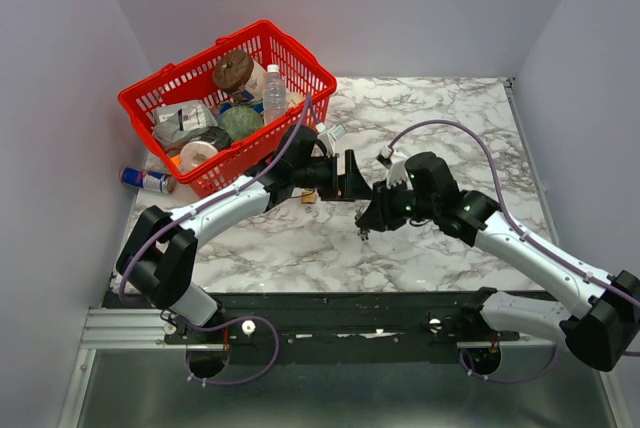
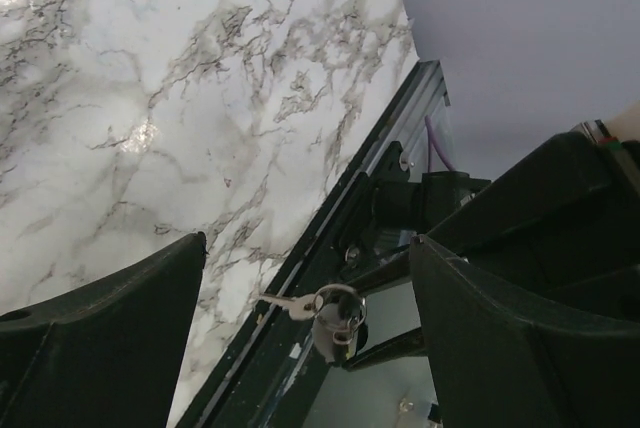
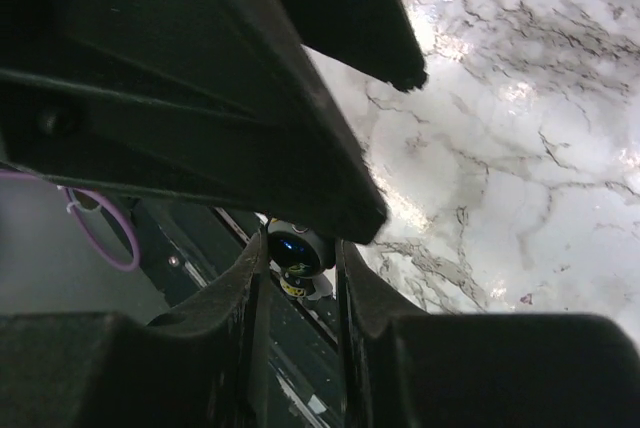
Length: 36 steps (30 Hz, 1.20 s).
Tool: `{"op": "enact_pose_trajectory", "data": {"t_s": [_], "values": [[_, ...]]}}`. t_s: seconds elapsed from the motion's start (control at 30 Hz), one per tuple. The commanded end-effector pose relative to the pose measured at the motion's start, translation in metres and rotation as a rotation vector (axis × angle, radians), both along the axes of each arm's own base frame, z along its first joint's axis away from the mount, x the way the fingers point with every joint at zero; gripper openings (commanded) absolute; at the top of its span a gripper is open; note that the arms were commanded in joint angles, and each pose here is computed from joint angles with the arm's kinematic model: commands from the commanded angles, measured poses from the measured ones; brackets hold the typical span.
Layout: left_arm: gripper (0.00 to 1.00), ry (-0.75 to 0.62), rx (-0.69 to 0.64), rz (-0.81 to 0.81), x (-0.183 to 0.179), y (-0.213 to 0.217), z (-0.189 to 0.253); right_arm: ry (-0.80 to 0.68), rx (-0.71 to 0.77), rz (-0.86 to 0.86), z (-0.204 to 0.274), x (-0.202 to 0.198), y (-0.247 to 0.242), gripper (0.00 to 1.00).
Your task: Unlock with the key
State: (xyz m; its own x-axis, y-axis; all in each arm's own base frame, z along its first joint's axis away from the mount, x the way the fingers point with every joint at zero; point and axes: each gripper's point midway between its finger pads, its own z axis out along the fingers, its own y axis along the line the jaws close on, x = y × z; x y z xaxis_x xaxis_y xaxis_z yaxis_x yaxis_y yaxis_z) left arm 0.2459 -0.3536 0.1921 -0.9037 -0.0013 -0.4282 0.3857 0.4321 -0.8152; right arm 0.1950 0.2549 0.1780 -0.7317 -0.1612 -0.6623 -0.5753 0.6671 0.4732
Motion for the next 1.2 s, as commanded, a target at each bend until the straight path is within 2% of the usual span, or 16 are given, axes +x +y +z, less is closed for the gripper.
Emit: {"op": "enact_pose_trajectory", "data": {"t_s": [0.0,0.17,0.43,0.57,1.17], "values": [[0.90,0.085,-0.050,-0.036,-0.010,-0.007,0.001,-0.130,0.015,0.006,0.027,0.014,0.016,0.01],[0.90,0.100,-0.051,-0.034,-0.012,-0.006,0.000,-0.167,-0.055,-0.025,0.028,0.020,0.015,0.01],[0.90,0.121,-0.082,-0.046,-0.017,-0.007,0.006,-0.229,-0.248,-0.048,0.015,0.033,0.015,0.01],[0.89,0.126,-0.088,-0.046,-0.018,-0.007,0.007,-0.276,-0.327,-0.120,0.015,0.045,0.008,0.01],[0.88,0.174,-0.071,-0.040,-0.018,-0.009,-0.005,-0.427,-0.368,-0.199,0.034,0.048,-0.001,0.01]]}}
